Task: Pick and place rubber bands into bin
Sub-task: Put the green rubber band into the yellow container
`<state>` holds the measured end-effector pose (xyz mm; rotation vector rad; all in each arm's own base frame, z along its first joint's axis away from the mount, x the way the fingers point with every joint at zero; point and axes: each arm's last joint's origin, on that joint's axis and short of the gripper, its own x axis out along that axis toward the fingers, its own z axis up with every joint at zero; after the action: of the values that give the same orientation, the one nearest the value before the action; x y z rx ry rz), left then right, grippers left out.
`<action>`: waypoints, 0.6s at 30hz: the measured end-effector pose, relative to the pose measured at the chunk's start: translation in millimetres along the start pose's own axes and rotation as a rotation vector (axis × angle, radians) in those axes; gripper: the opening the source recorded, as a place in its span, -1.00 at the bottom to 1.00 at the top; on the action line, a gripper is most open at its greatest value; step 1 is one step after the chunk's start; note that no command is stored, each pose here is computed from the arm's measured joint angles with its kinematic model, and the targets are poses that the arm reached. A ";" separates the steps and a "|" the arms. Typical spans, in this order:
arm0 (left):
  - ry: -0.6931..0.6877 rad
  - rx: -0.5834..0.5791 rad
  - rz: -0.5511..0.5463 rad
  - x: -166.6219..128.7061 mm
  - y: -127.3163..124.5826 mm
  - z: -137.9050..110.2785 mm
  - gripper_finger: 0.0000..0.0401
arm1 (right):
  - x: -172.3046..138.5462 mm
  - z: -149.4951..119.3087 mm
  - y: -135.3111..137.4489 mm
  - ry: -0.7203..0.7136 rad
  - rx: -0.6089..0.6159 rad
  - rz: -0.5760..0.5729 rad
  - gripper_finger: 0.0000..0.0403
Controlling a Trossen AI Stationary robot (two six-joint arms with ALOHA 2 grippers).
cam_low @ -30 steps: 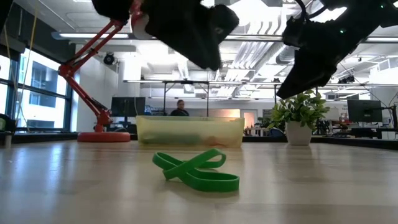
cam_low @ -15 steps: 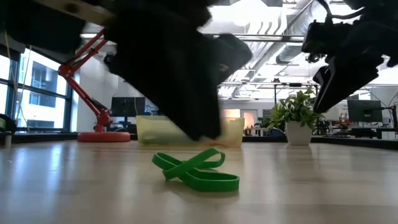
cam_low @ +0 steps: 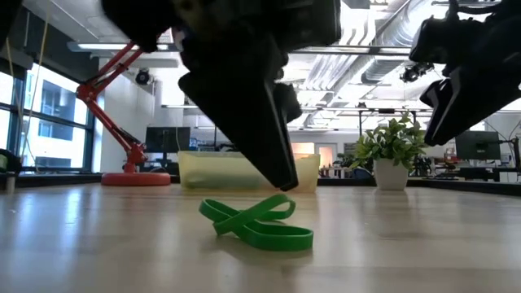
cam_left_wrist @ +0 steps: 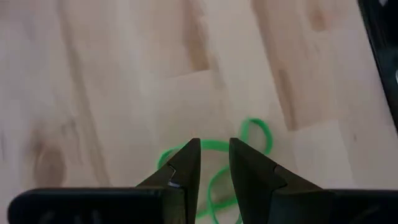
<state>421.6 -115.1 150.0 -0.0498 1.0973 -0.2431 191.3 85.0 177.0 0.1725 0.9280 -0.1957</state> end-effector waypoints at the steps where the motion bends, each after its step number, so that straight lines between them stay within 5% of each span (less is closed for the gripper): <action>1: 0.000 -0.039 -0.001 -0.1 0.5 0.0 -0.63 | -0.3 -0.3 0.5 -0.005 -0.003 -0.004 -0.31; 9: 0.016 -0.239 -0.053 3.3 0.2 -0.5 -0.63 | -0.8 -1.3 1.1 -0.014 -0.016 -0.020 -0.31; 18: 0.028 -0.295 -0.067 5.4 0.5 -1.5 -0.63 | -0.7 -1.7 0.9 -0.011 -0.023 -0.022 -0.31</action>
<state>422.7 -115.8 144.6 -0.3477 1.1537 -0.1406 189.8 86.3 176.6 0.1393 0.9214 -0.2062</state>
